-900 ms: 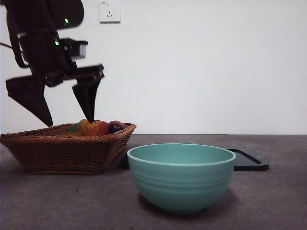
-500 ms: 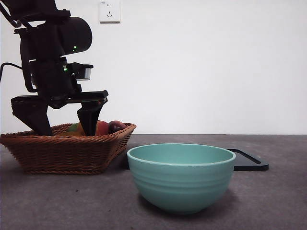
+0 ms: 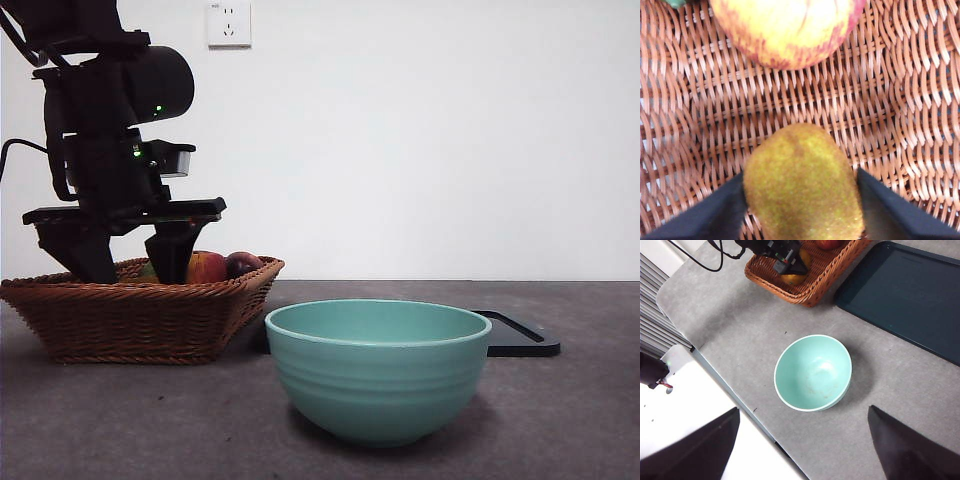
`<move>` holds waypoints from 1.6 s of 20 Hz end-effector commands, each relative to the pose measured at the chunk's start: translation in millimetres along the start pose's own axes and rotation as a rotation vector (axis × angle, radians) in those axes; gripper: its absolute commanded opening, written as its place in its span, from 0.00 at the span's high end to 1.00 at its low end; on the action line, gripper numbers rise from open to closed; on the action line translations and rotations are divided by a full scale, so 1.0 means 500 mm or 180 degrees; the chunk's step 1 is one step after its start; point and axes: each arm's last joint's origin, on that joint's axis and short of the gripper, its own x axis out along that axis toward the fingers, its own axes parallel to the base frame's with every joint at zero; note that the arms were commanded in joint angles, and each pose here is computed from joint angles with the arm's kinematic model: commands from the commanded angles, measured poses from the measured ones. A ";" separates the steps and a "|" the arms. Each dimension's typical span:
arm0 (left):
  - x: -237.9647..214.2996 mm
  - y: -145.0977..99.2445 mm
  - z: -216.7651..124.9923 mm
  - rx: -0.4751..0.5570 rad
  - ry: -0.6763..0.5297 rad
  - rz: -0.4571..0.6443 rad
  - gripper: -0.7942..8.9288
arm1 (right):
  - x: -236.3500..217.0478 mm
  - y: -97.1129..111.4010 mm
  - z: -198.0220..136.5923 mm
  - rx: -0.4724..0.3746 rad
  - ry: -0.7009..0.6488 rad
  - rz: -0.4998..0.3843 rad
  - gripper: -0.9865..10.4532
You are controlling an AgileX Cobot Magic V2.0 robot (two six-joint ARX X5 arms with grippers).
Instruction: Pick up the wifruite, put it on the bowl, pick up the plate, put it on desk
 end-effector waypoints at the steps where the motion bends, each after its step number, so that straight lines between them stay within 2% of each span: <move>1: 0.007 -0.006 0.009 0.0001 -0.0003 0.0013 0.68 | -0.004 0.005 0.009 -0.0038 -0.0047 0.0023 0.56; 6: -0.022 -0.005 0.012 -0.0001 -0.0111 -0.0012 0.68 | -0.004 0.005 0.009 -0.0038 -0.0048 0.0023 0.56; 11: -0.133 -0.018 0.005 0.0065 -0.0490 -0.0179 0.68 | -0.004 0.005 0.009 -0.0039 -0.0050 0.0021 0.55; 15: -0.240 -0.058 -0.031 0.0311 -0.0696 -0.0761 0.68 | -0.004 0.005 0.009 -0.0040 -0.0051 0.0021 0.56; 18: -0.290 -0.117 -0.066 0.0661 -0.0754 -0.1191 0.68 | -0.004 0.005 0.009 -0.0039 -0.0051 0.0013 0.56; 25: -0.263 -0.261 -0.122 0.1355 -0.0480 -0.1540 0.68 | -0.004 0.004 0.009 -0.0039 -0.0050 0.0000 0.56; 32: -0.145 -0.345 -0.147 0.1618 -0.0064 -0.1353 0.68 | -0.004 0.004 0.008 -0.0037 -0.0048 -0.0001 0.56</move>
